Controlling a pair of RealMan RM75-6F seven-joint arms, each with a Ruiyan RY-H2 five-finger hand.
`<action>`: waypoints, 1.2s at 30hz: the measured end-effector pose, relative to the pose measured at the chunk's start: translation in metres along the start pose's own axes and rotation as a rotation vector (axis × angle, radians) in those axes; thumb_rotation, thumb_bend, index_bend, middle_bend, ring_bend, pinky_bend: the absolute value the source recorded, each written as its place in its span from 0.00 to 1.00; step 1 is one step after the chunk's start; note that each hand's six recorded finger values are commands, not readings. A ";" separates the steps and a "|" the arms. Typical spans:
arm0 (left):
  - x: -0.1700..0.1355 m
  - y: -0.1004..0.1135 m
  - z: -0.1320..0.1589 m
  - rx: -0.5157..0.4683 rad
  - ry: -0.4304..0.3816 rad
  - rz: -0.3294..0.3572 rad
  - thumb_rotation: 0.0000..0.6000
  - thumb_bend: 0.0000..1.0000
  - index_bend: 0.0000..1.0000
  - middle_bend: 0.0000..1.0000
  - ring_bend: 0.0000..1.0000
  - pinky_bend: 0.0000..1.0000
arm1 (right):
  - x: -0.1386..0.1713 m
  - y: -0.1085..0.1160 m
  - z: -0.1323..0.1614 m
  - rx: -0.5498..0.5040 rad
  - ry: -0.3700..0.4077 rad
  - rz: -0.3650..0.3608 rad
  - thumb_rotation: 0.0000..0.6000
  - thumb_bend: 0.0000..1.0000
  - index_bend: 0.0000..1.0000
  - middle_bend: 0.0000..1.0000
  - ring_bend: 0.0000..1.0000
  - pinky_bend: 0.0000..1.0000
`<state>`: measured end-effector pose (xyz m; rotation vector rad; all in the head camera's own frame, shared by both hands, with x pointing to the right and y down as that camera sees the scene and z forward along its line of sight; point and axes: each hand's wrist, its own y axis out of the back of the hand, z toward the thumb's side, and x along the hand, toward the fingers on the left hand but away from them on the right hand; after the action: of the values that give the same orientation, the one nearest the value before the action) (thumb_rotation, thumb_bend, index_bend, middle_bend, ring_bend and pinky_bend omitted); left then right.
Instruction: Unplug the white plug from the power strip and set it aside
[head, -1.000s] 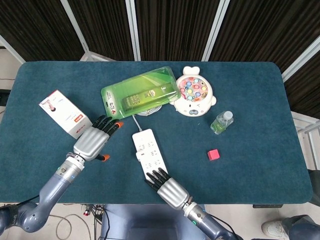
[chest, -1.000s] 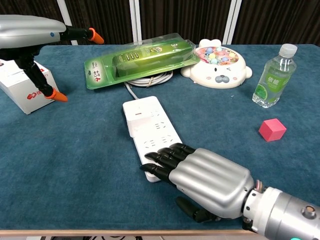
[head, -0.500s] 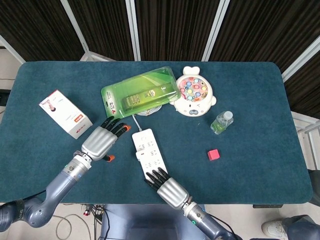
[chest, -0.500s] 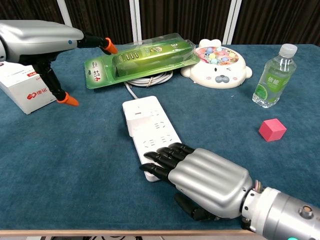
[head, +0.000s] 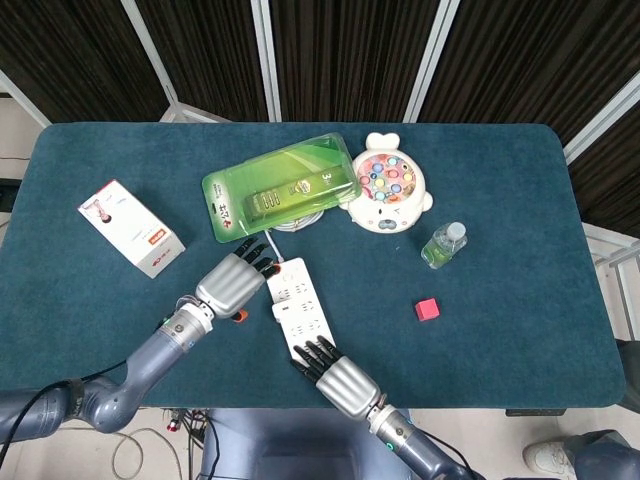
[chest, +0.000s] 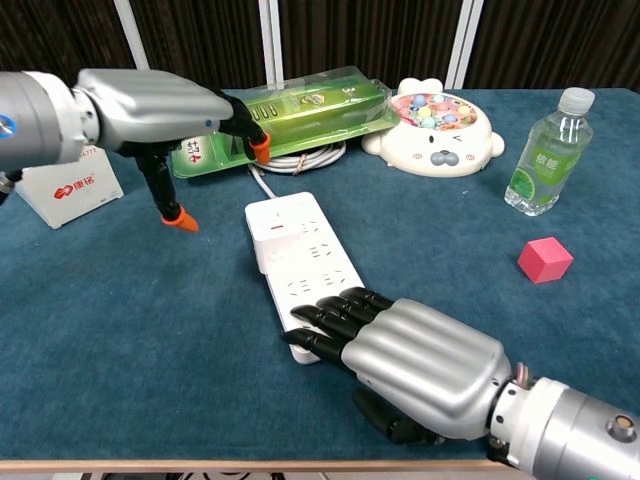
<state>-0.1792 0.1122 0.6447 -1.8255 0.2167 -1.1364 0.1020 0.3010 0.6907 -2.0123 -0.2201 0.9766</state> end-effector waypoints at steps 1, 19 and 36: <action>0.002 -0.001 0.003 -0.005 -0.005 -0.006 1.00 0.07 0.26 0.25 0.05 0.02 | 0.000 0.000 0.000 0.000 0.000 0.001 1.00 0.75 0.03 0.06 0.04 0.09; 0.021 -0.018 0.040 -0.016 -0.062 -0.048 1.00 0.15 0.34 0.33 0.08 0.03 | 0.003 -0.002 -0.005 -0.012 -0.014 0.005 1.00 0.75 0.03 0.06 0.04 0.09; 0.030 -0.028 0.048 -0.017 -0.051 -0.048 1.00 0.15 0.36 0.38 0.09 0.04 | 0.005 -0.002 -0.008 -0.021 -0.024 0.004 1.00 0.75 0.03 0.06 0.04 0.09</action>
<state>-0.1340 0.1397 0.6795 -1.8805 0.1545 -1.1228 0.1110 0.2999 0.6925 -2.0218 -0.2401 1.0055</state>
